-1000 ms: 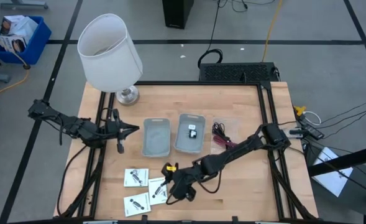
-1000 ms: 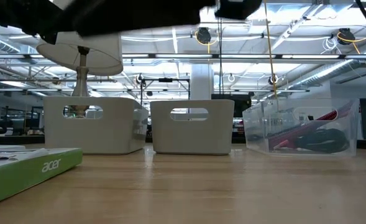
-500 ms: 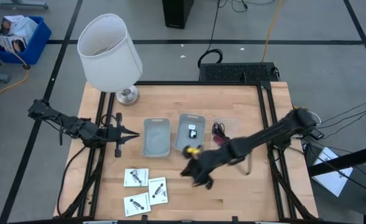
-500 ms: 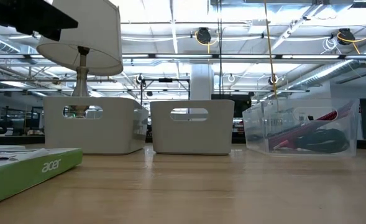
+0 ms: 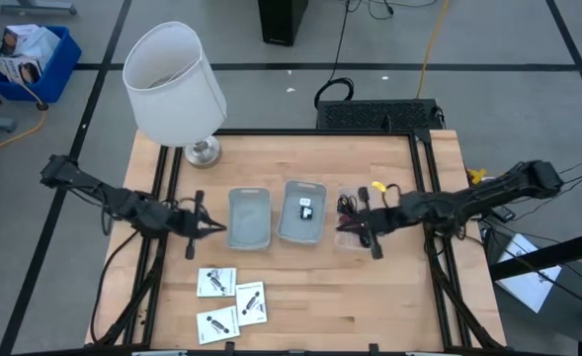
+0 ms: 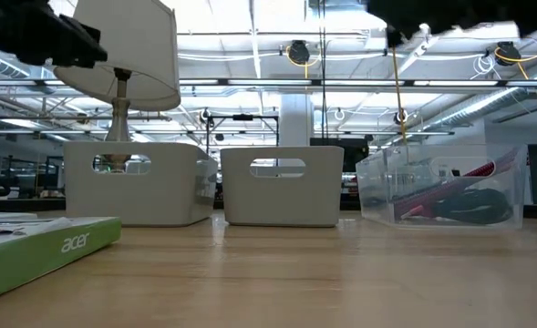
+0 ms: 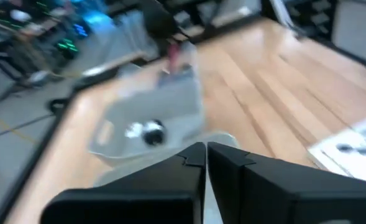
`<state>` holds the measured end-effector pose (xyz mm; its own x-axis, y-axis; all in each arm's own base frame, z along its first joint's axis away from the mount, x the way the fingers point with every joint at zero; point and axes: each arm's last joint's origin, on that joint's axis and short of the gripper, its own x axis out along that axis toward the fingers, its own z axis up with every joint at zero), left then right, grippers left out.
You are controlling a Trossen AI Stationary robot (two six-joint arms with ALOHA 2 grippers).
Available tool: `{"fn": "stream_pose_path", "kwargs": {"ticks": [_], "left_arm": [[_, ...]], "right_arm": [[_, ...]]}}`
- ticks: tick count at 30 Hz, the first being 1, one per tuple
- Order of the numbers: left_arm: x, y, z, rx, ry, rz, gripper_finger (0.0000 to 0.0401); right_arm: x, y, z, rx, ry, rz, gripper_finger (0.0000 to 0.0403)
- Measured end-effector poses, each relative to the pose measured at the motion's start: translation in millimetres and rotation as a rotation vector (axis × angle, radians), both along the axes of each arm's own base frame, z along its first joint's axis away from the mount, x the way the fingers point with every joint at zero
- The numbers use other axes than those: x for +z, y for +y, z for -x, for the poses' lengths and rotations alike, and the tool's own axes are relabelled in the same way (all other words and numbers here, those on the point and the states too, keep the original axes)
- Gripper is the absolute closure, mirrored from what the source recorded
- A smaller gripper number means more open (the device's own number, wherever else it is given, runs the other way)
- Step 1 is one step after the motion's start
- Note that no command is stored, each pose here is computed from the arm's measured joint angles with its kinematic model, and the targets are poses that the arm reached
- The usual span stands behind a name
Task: Pick and place items into bin
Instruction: Put the right card reader box into the left gray bin
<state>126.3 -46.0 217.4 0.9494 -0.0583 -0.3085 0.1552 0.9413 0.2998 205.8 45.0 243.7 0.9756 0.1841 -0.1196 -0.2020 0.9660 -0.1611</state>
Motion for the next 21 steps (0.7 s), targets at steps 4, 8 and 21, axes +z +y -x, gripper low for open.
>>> {"fn": "stream_pose_path", "kwargs": {"ticks": [4,8,21], "left_arm": [[-9,-14,-15,-0.094,0.122,-0.04,0.0395],[-6,-37,-38,-0.154,0.218,-0.07,0.0394],[7,-119,-124,-0.314,0.358,-0.213,0.0334]], "right_arm": [[-30,-8,27,-0.003,-0.128,-0.041,0.0401],[-41,-17,51,-0.029,-0.311,-0.078,0.0402],[-46,-32,74,-0.16,-0.403,-0.157,0.0402]]}}
